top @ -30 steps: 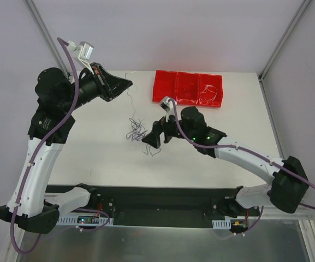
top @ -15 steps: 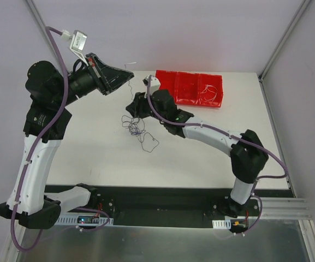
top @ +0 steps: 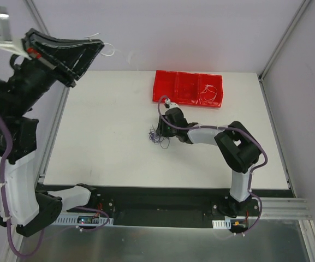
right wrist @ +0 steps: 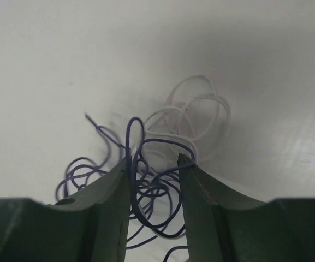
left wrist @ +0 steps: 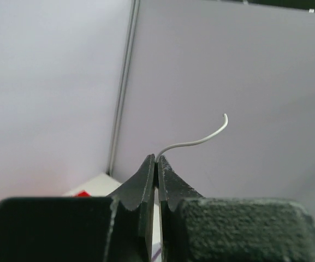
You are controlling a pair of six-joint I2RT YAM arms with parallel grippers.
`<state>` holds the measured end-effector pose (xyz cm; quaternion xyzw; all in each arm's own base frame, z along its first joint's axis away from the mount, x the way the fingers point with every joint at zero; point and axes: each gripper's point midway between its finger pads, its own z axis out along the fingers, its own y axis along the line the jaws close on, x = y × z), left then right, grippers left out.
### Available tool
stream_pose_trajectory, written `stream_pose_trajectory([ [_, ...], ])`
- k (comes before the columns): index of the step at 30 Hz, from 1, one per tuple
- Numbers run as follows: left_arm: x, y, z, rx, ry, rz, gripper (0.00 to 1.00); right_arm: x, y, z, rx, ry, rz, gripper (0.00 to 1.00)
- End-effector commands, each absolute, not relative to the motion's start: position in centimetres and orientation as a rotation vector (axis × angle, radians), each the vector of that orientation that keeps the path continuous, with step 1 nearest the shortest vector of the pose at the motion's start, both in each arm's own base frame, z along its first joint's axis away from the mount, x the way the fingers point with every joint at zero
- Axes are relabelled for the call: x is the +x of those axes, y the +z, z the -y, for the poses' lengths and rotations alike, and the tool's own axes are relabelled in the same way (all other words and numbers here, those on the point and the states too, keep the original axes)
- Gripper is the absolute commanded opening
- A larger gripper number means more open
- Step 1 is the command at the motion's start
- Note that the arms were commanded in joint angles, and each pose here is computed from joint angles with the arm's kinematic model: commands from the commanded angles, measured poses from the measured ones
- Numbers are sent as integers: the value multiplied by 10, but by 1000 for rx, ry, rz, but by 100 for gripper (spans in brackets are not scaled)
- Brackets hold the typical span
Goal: Untangle the cables
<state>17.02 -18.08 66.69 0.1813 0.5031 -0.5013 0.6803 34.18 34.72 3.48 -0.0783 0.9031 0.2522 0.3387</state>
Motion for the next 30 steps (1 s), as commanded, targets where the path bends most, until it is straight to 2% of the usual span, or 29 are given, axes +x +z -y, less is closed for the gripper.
stream_pose_trajectory([
  [1, 147, 709, 151, 353, -982, -947, 0, 365, 59, -317, -109, 624, -2286, 44],
  [5, 132, 732, 133, 300, -920, -866, 0, 375, 50, -289, -29, 603, -2330, 47],
  [8, 128, 735, 130, 294, -913, -851, 0, 374, 57, -276, -41, 585, -2329, 57],
  [11, 152, 709, 134, 269, -901, -936, 0, 370, 71, -260, -99, 506, -2314, 67],
  [13, 175, 683, 140, 249, -893, -1019, 0, 368, 78, -247, -120, 447, -2321, 70],
  [18, 230, 597, 150, 183, -853, -1264, 0, 344, 105, -221, -249, 376, -2318, 89],
  [20, 249, 552, 154, 155, -845, -1379, 0, 332, 118, -212, -293, 361, -2314, 93],
  [30, 277, 360, 164, 11, -850, -1841, 0, 299, 171, -198, -369, 421, -2224, 99],
])
